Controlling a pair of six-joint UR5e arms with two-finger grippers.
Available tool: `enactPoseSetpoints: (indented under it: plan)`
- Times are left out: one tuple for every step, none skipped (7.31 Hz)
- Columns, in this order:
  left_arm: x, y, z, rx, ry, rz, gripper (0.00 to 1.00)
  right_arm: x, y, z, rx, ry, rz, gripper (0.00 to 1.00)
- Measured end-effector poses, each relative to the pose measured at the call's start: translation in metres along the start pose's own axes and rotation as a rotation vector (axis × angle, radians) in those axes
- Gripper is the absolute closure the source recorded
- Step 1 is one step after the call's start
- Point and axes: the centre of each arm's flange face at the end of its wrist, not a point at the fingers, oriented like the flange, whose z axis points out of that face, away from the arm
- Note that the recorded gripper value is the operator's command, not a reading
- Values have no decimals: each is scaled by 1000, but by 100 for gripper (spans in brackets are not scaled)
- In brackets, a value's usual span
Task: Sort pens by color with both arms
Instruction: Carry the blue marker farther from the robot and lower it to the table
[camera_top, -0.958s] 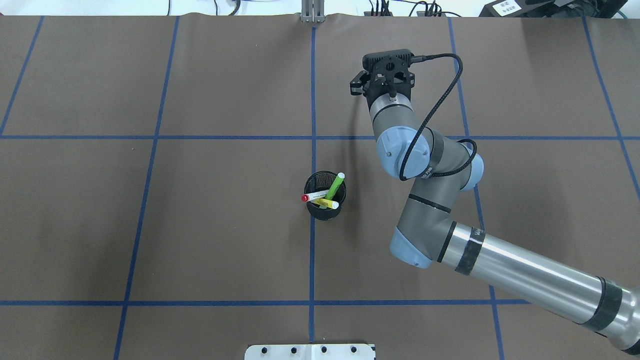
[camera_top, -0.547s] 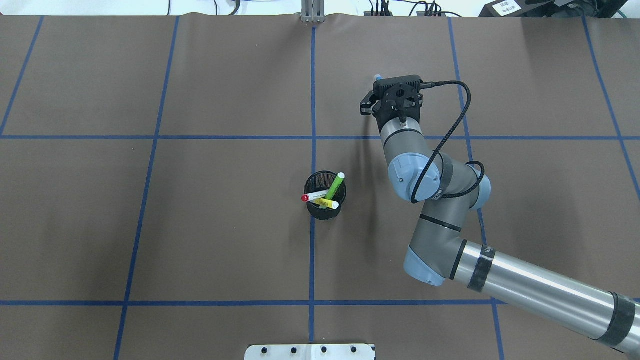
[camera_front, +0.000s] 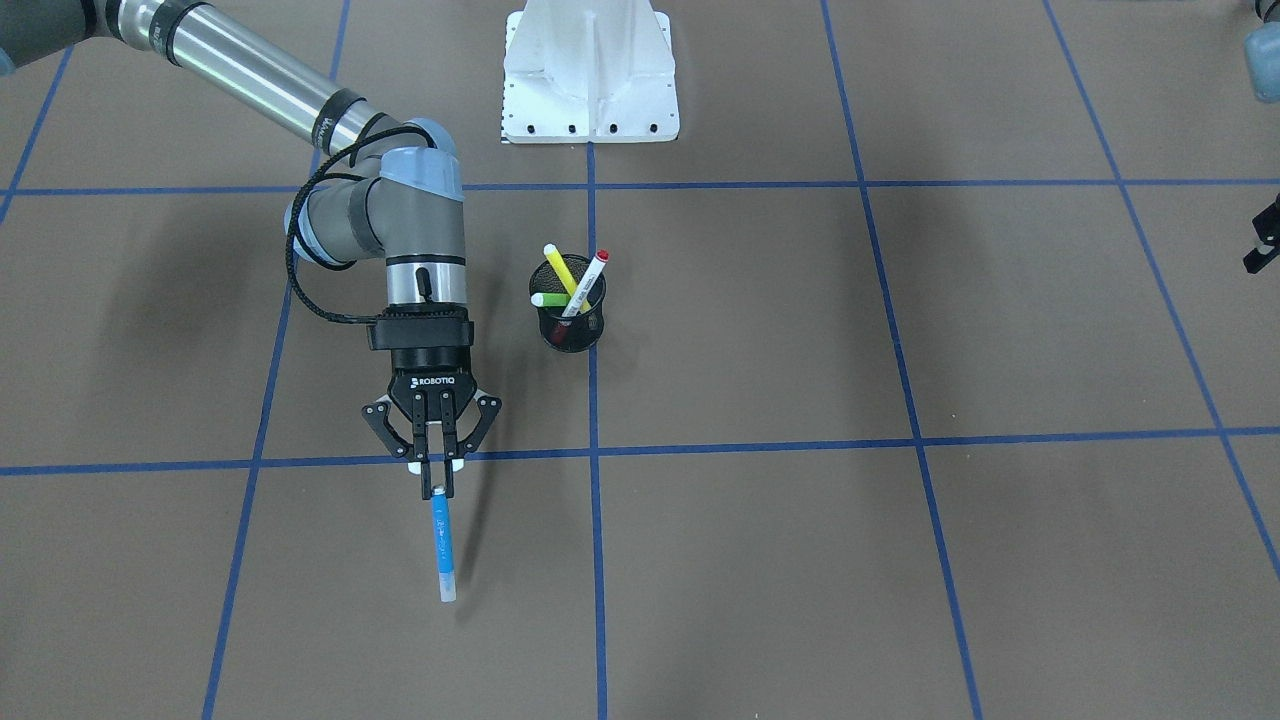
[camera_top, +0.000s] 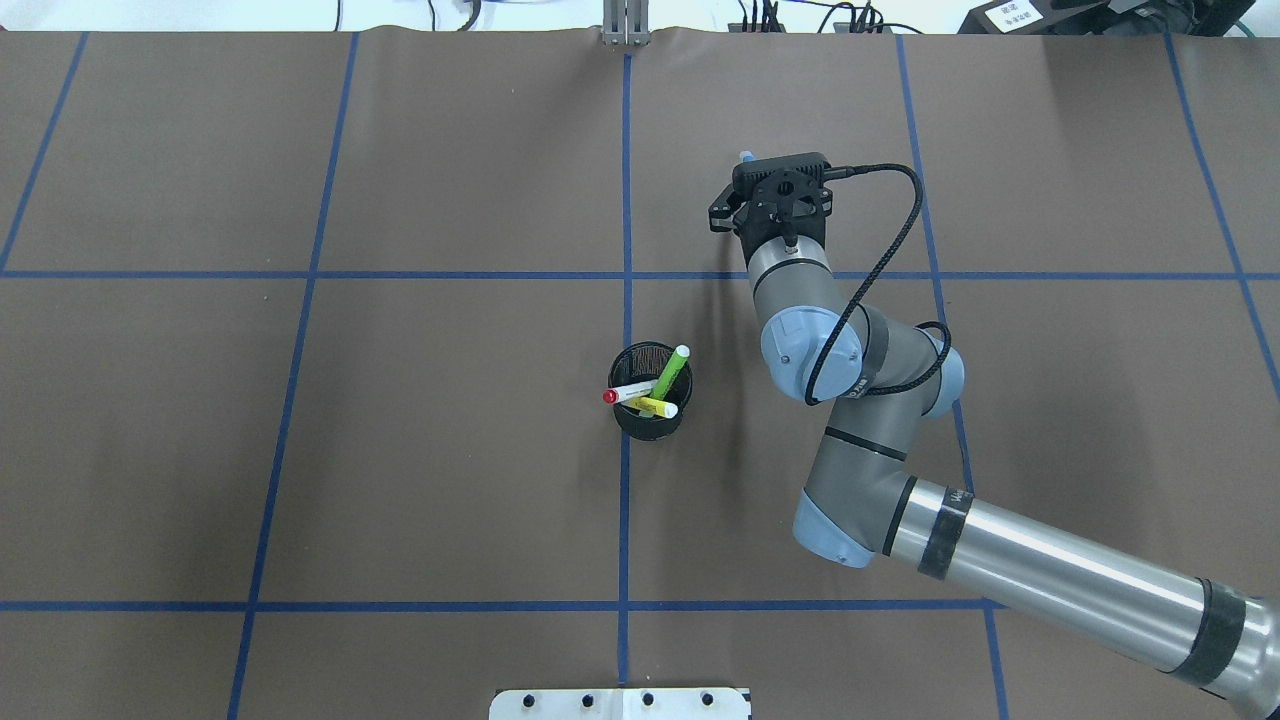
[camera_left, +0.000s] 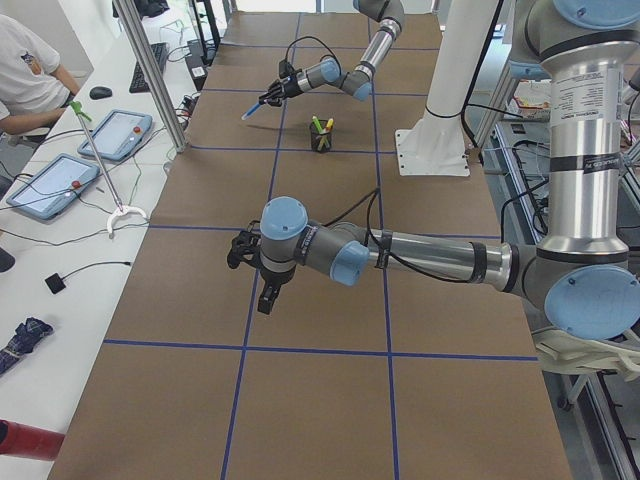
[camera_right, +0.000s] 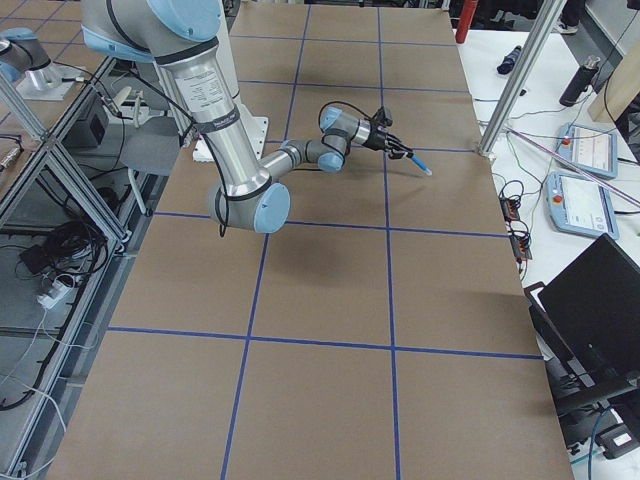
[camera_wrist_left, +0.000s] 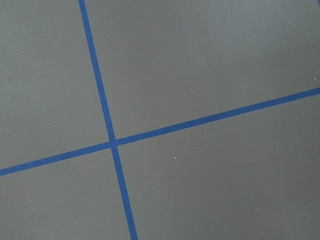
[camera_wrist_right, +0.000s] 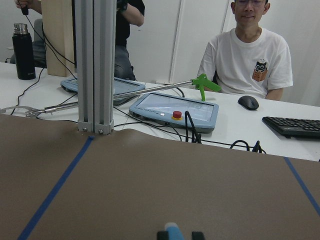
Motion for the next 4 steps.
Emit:
enactPoseSetpoints:
  plan:
    - [1, 0, -1, 1, 0, 1, 0, -3, 1, 4, -2, 5, -5, 100]
    - [1, 0, -1, 2, 0, 2, 0, -4, 2, 8, -6, 10, -11, 100]
    - [1, 0, -1, 2, 1, 2, 0, -4, 4, 10, -9, 15, -16, 98]
    - [1, 0, -1, 2, 0, 2, 0, -4, 5, 12, -10, 18, -19, 32]
